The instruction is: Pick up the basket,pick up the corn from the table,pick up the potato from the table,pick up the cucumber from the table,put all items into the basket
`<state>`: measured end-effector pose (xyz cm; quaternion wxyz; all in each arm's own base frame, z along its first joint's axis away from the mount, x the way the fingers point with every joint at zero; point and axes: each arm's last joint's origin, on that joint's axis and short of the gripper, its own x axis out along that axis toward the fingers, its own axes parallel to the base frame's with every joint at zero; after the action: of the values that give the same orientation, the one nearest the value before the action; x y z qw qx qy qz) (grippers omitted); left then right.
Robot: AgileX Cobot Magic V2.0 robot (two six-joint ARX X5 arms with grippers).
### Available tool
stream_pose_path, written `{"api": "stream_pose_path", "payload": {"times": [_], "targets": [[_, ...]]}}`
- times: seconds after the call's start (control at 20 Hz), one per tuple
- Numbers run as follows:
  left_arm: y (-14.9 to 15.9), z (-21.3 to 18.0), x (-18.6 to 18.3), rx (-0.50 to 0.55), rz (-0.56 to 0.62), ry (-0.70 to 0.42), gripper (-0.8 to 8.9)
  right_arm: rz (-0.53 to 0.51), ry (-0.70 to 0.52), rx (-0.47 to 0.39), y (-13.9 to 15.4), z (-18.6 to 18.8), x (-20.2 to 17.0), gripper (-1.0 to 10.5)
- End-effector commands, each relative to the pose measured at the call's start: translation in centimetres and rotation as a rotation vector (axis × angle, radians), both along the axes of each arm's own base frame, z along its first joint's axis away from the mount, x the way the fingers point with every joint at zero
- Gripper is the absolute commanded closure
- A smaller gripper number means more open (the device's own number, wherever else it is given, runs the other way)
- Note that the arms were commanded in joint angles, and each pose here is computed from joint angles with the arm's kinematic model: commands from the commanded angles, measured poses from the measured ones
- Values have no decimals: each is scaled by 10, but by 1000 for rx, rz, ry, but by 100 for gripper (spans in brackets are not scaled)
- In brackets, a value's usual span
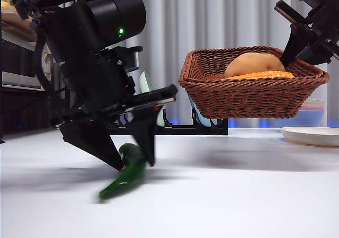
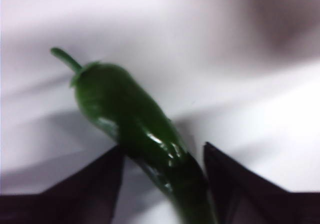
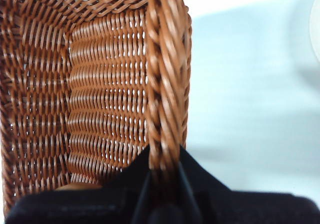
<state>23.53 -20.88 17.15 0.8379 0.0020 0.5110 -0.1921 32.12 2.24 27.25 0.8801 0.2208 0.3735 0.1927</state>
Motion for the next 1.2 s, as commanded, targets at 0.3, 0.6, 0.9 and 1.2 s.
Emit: {"api": "stream_pose_path", "payload": {"times": [0.3,0.6,0.9,1.2], "targets": [[21,43,-51,115,-155,79,822,39,-4,-18,7,2,-1,959],[37,158,-101,-288,-187,-360,822,157,29,-39,47,-1,-10,959],[11,181,-45,-192,-130,-502,822,314,44,-28,100,-1,-27,959],[-14,147,12,-135,-133,-375,813,356,59,-16,117,-1,-34,959]]}}
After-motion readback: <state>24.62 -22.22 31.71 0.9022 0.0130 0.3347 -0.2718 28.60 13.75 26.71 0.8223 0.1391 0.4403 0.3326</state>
